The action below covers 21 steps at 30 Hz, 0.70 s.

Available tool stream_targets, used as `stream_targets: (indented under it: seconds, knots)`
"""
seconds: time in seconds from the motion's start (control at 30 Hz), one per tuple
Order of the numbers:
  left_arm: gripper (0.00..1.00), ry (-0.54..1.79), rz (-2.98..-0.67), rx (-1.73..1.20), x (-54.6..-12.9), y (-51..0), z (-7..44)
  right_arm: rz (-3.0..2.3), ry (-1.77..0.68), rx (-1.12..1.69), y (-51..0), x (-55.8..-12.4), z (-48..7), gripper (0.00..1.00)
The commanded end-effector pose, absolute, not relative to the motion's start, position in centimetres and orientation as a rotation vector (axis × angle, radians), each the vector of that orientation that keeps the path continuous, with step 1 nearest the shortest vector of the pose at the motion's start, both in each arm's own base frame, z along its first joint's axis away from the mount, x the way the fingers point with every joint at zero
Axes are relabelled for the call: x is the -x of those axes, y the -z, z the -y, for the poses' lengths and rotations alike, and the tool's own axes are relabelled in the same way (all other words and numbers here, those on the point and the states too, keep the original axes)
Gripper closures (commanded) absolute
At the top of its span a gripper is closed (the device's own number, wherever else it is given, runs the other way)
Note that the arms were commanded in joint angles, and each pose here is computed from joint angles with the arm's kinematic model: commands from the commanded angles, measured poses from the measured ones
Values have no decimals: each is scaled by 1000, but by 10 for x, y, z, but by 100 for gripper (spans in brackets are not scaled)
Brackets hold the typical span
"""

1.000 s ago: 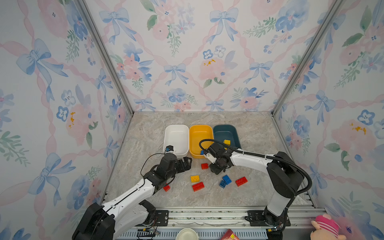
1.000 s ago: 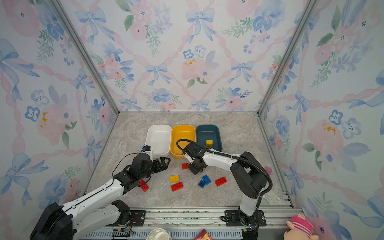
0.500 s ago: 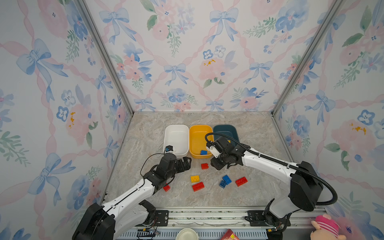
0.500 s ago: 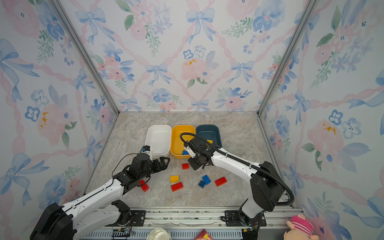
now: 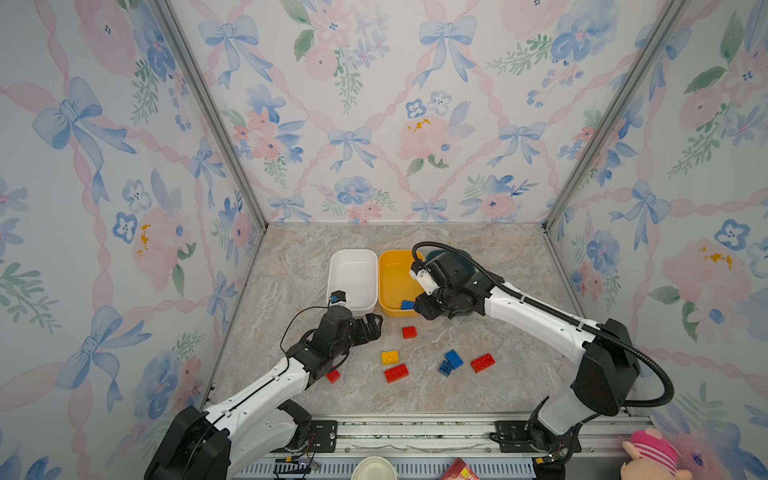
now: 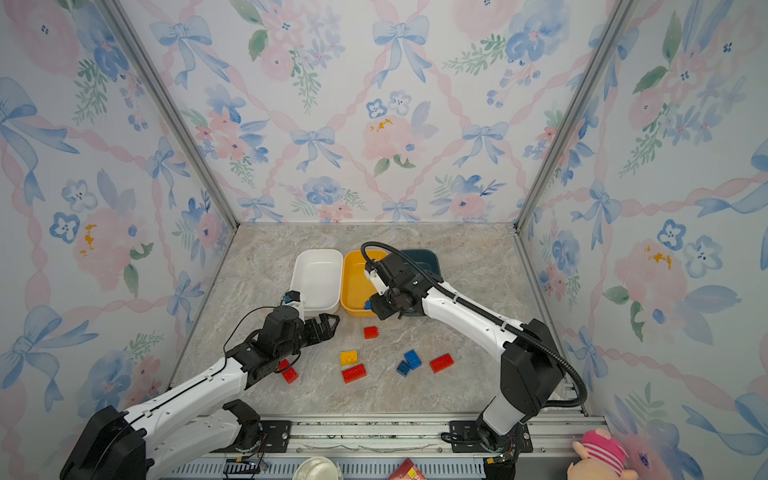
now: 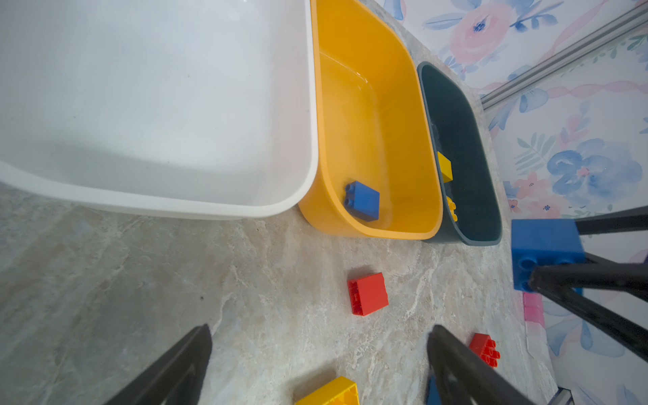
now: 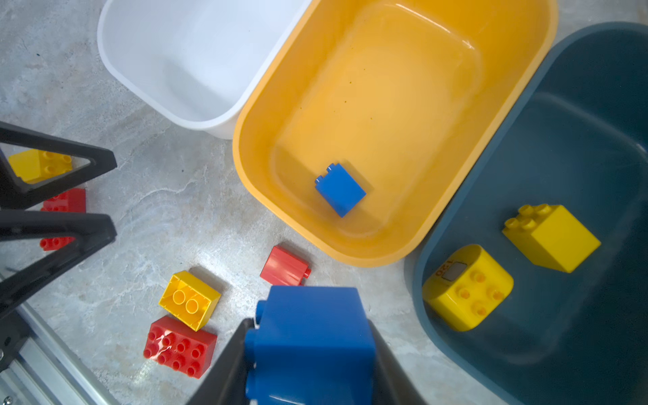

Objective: Sort the legos into containers by color
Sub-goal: 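Lift the blue brick and carry it over the yellow bin, then release the blue brick into the yellow bin and withdraw the right gripper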

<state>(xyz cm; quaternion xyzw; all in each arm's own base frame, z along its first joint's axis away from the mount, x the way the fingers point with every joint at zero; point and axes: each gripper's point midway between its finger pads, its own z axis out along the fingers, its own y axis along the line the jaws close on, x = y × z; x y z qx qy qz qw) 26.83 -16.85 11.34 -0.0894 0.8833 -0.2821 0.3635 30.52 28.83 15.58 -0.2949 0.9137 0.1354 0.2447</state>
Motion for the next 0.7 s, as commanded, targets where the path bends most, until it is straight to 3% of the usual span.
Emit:
stream_targets:
  seconds: [0.0,0.47,0.5,0.67]
  knots:
    - [2,705,-2270,216,-266,-112,163,-2516,-376,755,-150,-322,-295,68]
    - [2,709,-2276,216,-265,-111,164,-2584,-251,660,-96,-385,-316,68]
    - [2,710,-2273,216,-265,-112,164,-2592,-245,655,-93,-387,-316,66]
    - [2,711,-2269,216,-265,-114,164,-2590,-245,632,-98,-392,-315,35]
